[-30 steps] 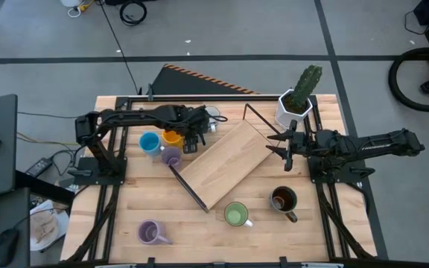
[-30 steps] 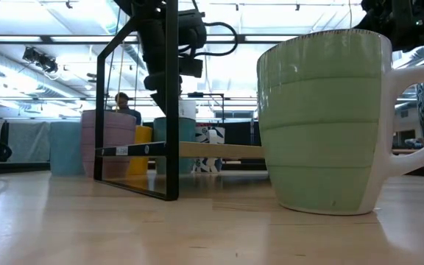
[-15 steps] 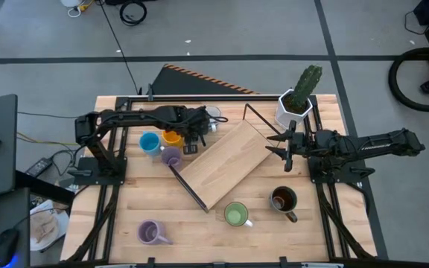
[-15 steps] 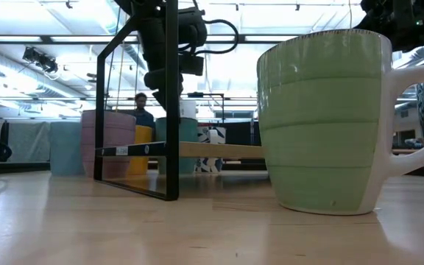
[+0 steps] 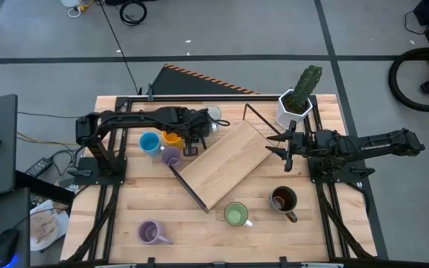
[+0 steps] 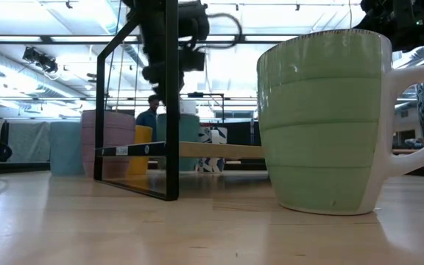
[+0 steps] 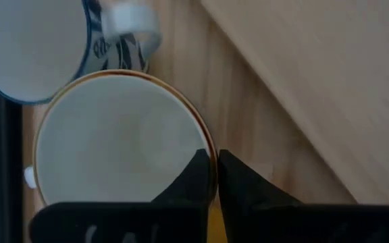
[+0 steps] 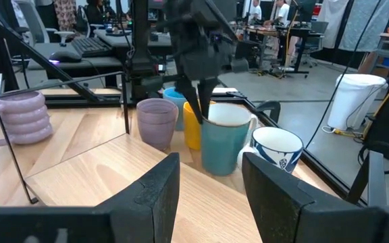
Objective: Place coffee mugs
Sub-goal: Put the blue mug on the shelf, then put the dark blue mug on the shelf
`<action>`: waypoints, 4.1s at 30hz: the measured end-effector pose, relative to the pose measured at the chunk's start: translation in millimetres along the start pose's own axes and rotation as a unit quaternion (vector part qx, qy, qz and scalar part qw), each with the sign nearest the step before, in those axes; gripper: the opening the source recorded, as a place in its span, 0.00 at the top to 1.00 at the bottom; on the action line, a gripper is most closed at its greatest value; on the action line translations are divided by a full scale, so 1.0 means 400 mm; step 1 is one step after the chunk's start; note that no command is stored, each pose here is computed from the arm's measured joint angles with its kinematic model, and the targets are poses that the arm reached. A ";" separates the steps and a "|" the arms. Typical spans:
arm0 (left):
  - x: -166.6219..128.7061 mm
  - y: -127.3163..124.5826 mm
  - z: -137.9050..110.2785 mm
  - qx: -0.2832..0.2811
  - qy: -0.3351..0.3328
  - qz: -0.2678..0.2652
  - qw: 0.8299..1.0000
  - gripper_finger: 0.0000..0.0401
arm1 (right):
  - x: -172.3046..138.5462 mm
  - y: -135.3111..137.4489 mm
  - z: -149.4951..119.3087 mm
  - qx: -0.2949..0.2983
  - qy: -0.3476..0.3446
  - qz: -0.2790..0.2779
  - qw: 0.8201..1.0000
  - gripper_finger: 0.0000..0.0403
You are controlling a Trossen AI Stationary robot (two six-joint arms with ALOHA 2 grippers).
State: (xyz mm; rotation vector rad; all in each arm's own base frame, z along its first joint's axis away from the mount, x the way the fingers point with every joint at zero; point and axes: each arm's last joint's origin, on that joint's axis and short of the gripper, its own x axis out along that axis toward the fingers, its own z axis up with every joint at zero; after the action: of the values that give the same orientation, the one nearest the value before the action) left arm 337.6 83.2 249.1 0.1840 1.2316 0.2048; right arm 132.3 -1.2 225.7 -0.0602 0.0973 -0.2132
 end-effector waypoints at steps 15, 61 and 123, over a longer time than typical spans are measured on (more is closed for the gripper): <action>-0.185 -0.032 0.104 -0.017 -0.088 -0.024 0.996 0.95 | 0.000 -0.001 0.004 0.010 -0.008 -0.004 1.000 0.59; 0.013 0.023 0.365 -0.095 -0.121 -0.017 0.988 0.95 | 0.017 0.022 -0.026 -0.012 0.048 -0.009 0.999 0.59; -0.072 0.035 0.379 -0.022 -0.159 0.007 0.987 0.69 | 0.016 0.023 -0.030 -0.011 0.059 -0.005 0.998 0.59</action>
State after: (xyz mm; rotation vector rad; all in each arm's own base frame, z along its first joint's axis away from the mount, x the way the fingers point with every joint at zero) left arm 471.2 85.1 327.6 0.1793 0.9087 0.2056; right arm 139.1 5.7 212.3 -0.0697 0.2160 -0.2250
